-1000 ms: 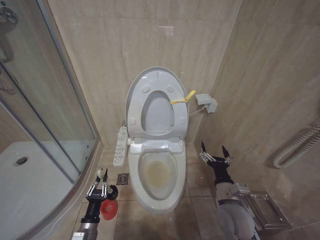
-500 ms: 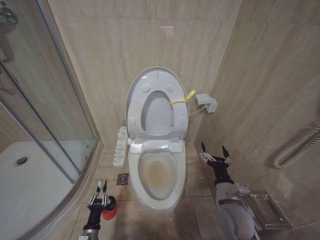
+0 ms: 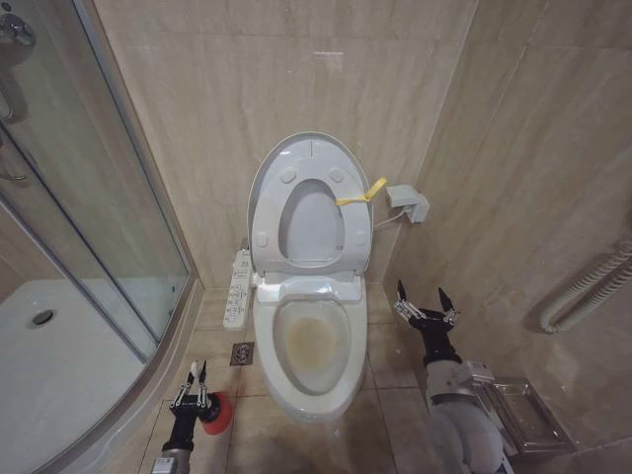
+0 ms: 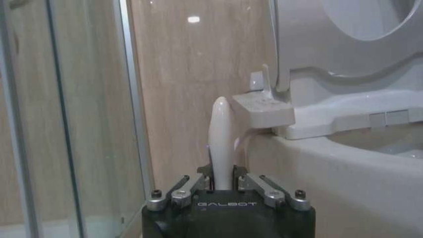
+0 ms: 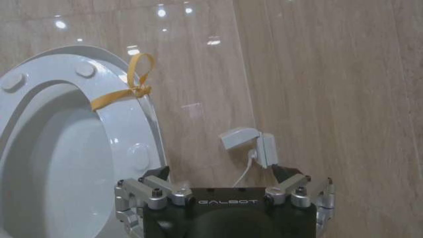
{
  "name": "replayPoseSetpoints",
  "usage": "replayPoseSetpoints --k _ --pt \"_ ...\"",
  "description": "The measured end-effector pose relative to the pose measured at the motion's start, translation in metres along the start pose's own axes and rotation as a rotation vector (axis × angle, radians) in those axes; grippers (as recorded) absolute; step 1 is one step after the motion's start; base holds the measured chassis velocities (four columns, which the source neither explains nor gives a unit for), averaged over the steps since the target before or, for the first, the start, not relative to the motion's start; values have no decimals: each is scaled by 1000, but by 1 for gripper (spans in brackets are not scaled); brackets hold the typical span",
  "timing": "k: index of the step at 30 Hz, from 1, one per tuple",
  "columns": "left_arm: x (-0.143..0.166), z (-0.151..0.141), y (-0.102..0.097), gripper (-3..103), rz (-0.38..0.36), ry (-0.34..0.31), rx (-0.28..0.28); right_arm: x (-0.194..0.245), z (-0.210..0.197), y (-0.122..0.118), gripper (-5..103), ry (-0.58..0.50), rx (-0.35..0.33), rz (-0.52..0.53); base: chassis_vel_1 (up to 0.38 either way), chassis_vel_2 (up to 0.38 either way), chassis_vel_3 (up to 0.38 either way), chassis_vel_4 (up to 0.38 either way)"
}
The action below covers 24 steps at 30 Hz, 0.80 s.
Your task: Open the toilet lid, clean the toilet bowl with a toilet brush, close the toilet lid, and flush.
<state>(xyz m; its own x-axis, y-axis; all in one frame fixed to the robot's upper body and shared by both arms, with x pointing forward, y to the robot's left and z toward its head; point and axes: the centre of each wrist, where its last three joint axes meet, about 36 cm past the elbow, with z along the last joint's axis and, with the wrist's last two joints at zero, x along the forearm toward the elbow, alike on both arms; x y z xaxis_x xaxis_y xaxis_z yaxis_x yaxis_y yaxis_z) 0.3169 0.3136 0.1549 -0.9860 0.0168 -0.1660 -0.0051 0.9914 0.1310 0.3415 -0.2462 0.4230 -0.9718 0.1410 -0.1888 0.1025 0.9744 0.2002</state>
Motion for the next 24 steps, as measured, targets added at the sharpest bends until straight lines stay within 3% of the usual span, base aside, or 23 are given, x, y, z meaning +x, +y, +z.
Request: replayPoseSetpoints --k 11,24 --pt "-20 11 2 18 7 6 -9 0 0 0 100 0 0 0 0 0 0 0" --pt "-23 39 -5 18 37 81 -11 0 0 0 100 0 0 0 0 0 0 0"
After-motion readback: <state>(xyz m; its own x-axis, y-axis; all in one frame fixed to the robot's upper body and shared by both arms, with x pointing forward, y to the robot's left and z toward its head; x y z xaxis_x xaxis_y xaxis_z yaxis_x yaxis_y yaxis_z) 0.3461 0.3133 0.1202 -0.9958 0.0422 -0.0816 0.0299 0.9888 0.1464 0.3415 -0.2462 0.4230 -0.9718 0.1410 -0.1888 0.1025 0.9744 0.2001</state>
